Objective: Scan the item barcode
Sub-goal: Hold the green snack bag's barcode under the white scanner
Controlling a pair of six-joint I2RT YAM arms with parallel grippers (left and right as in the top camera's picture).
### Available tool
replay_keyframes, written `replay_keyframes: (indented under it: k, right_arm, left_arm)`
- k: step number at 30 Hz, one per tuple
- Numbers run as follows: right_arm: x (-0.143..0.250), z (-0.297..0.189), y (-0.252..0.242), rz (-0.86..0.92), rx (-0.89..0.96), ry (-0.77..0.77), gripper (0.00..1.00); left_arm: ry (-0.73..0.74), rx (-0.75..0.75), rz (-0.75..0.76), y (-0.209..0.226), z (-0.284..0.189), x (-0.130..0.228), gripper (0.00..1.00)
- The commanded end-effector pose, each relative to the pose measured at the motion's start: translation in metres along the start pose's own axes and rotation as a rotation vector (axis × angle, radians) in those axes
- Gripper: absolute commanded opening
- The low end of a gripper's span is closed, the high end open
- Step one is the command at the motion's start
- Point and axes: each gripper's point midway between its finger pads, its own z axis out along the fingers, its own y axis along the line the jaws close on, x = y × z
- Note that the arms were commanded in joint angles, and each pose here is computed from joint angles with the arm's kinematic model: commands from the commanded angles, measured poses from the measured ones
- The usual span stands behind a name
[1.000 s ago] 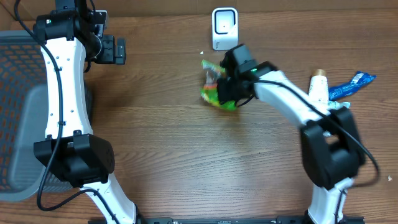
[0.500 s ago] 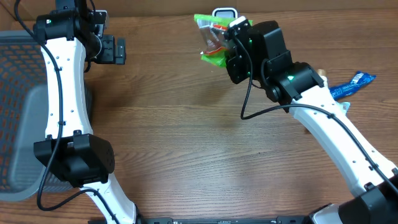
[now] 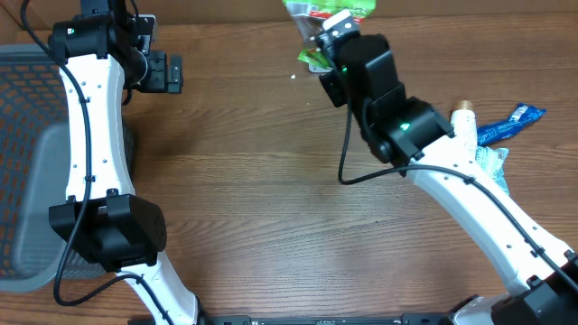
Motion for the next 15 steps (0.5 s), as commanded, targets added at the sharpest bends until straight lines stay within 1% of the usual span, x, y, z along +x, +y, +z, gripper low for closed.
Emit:
replay_keyframes:
  k: [1, 15]
  right_arm:
    - [-0.0357, -0.03, -0.0292, -0.043, 0.155, -0.088, 0.04]
    - [-0.0454, -0.0331, -0.0319, -0.036, 0.183, -0.123, 0.04]
  left_arm:
    - [-0.05, -0.008, 0.026, -0.0024, -0.02, -0.0064, 1.0]
    - [-0.05, -0.008, 0.026, -0.0024, -0.02, -0.0064, 1.0]
